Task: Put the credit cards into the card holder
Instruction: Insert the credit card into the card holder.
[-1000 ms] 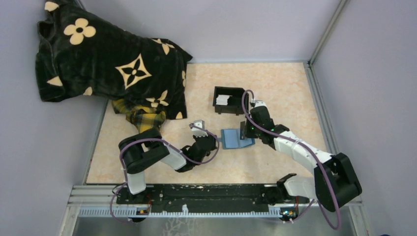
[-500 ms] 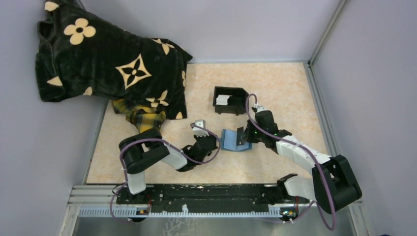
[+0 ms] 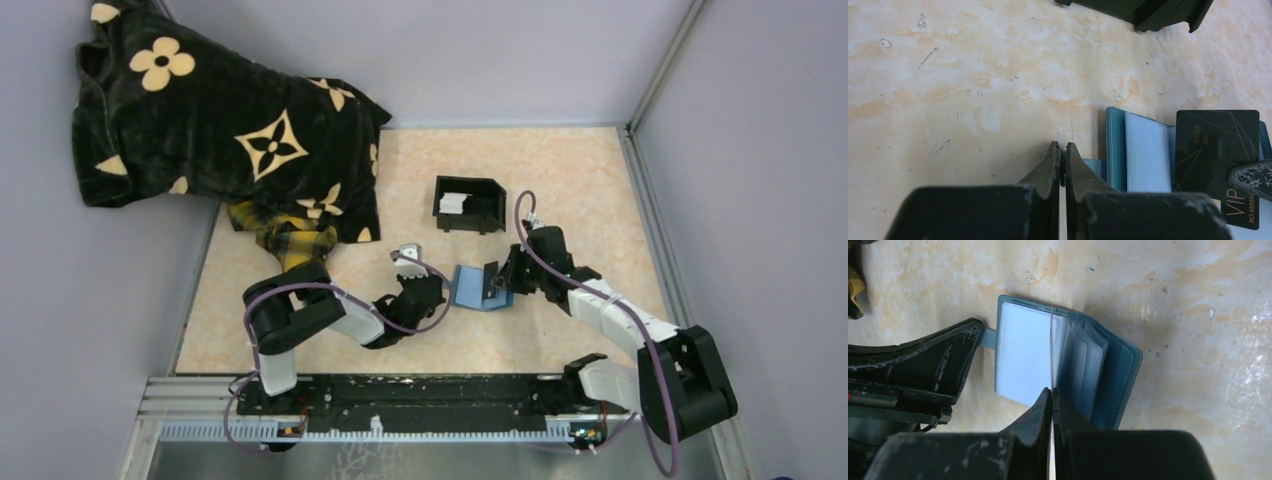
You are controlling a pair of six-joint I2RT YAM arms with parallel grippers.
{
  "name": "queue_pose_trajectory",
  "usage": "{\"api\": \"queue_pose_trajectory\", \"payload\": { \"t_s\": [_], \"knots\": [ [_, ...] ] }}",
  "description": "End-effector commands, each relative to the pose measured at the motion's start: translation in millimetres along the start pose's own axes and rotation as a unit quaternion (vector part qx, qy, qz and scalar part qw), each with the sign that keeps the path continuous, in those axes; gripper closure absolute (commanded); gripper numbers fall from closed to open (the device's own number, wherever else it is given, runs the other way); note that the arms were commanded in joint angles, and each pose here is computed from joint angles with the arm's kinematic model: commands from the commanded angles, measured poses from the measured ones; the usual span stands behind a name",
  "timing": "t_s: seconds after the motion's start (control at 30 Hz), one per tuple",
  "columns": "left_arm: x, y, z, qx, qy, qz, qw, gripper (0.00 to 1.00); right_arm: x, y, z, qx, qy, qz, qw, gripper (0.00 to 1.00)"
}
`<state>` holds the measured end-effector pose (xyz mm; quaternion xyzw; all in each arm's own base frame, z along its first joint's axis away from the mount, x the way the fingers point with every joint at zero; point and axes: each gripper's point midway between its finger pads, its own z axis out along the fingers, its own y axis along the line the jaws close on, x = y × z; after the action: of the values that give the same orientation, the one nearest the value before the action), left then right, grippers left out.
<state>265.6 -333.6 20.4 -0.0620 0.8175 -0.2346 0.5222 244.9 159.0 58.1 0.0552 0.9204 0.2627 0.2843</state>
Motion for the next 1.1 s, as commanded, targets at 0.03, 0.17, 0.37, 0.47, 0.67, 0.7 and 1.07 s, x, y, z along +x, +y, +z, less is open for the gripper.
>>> {"api": "queue_pose_trajectory", "payload": {
  "t_s": [0.03, 0.17, 0.37, 0.47, 0.67, 0.7, 1.07],
  "knots": [
    [68, 62, -21, -0.072, 0.112, 0.102, 0.986, 1.00, -14, 13, -13, -0.017, -0.027, 0.029, 0.999, 1.00],
    [72, 64, -23, -0.087, 0.113, 0.102, 0.985, 1.00, -13, 13, -19, -0.014, -0.033, 0.045, 0.998, 1.00],
    [73, 67, -26, -0.110, 0.108, 0.097, 0.983, 1.00, -3, 8, -18, -0.007, -0.024, 0.065, 0.998, 1.00],
    [74, 70, -29, -0.123, 0.108, 0.098, 0.982, 1.00, 2, 1, -18, 0.002, -0.023, 0.068, 0.997, 1.00],
    [76, 76, -33, -0.138, 0.108, 0.099, 0.980, 1.00, 8, -9, -16, 0.023, -0.019, 0.065, 0.997, 1.00],
    [76, 77, -34, -0.140, 0.108, 0.099, 0.979, 1.00, 9, -11, -16, 0.026, -0.019, 0.064, 0.997, 1.00],
    [79, 82, -35, -0.148, 0.110, 0.101, 0.978, 1.00, 13, -22, -11, 0.047, -0.012, 0.054, 0.997, 1.00]
  ]
}}
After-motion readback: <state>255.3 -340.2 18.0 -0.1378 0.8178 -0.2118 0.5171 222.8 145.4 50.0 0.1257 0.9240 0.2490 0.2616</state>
